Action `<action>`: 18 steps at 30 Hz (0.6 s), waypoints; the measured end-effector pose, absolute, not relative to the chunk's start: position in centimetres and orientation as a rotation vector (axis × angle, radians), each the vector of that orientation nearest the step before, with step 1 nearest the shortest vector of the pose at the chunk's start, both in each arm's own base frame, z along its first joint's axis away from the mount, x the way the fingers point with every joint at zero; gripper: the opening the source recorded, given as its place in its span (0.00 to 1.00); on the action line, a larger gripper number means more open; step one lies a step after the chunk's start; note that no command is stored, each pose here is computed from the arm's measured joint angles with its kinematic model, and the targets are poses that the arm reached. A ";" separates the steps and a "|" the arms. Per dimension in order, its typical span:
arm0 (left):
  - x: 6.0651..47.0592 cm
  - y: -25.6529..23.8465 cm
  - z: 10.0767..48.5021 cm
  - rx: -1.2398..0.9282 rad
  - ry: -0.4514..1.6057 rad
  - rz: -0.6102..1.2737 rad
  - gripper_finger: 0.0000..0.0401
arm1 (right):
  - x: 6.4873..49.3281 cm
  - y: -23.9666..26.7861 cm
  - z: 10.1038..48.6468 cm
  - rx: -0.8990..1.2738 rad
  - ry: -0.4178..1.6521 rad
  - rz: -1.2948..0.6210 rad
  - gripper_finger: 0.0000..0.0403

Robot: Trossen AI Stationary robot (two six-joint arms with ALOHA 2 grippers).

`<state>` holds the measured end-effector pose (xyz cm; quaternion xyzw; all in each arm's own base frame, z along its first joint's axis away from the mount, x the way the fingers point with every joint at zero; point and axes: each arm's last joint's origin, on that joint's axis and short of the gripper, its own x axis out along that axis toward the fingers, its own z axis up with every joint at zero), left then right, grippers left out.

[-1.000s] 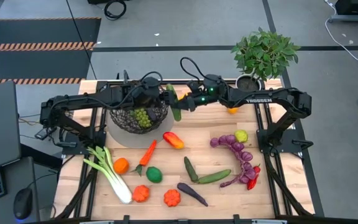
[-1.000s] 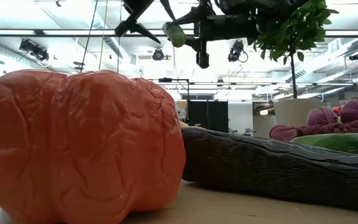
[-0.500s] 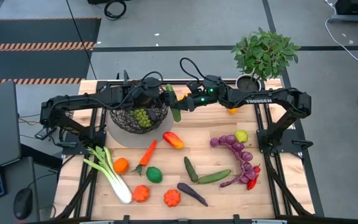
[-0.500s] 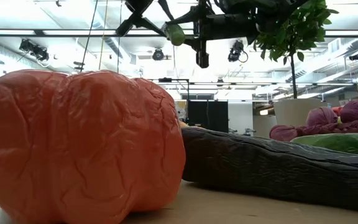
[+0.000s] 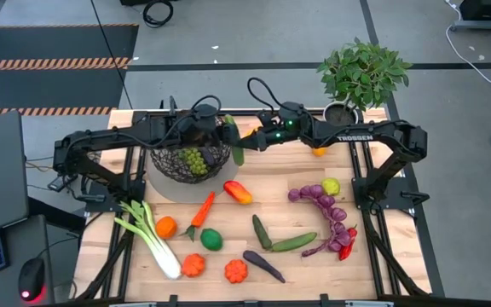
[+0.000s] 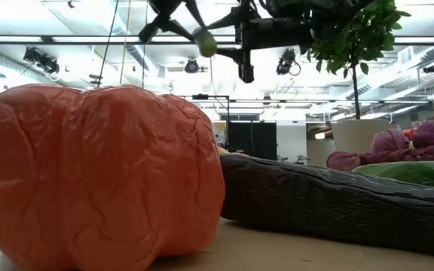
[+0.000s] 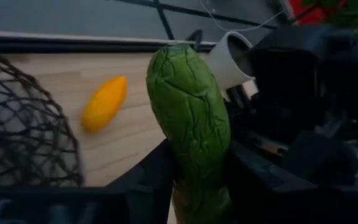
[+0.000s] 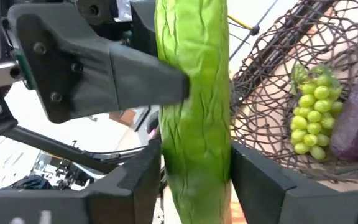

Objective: Build produce basket
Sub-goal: Put the top green cucumber into the black wire basket

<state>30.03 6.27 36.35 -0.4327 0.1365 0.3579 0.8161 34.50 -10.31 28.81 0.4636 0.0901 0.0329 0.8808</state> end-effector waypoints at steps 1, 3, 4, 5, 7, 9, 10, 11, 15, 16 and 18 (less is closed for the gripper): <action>30.0 6.3 36.3 -0.917 0.297 0.766 0.32 | 34.4 -10.4 28.7 0.970 0.195 0.062 0.49; 29.7 6.5 36.1 -0.905 0.328 0.782 0.32 | 34.3 -10.6 28.6 0.975 0.211 0.050 0.52; 29.6 6.5 36.1 -0.902 0.335 0.785 0.32 | 34.3 -10.6 28.5 0.975 0.220 0.045 0.54; 29.5 6.6 36.1 -0.899 0.337 0.788 0.32 | 34.3 -10.7 28.4 0.975 0.226 0.042 0.56; 29.1 6.8 36.0 -0.888 0.368 0.803 0.32 | 34.2 -10.8 28.3 0.976 0.240 0.037 0.59; 28.7 7.1 36.0 -0.869 0.390 0.818 0.32 | 34.1 -10.8 28.1 0.988 0.267 0.050 0.62; 28.4 7.2 36.0 -0.862 0.398 0.827 0.32 | 34.1 -10.9 28.0 0.993 0.282 0.054 0.63; 27.9 7.5 36.1 -0.851 0.416 0.842 0.32 | 34.0 -10.8 27.9 0.998 0.296 0.059 0.64; 26.2 8.6 36.3 -0.802 0.473 0.893 0.32 | 34.0 -10.7 27.6 1.014 0.336 0.087 0.66; 25.7 8.8 36.3 -0.787 0.497 0.908 0.32 | 33.9 -10.7 27.6 1.015 0.340 0.095 0.66; 25.2 9.4 36.2 -0.768 0.529 0.932 0.33 | 33.9 -10.6 27.6 1.018 0.347 0.106 0.66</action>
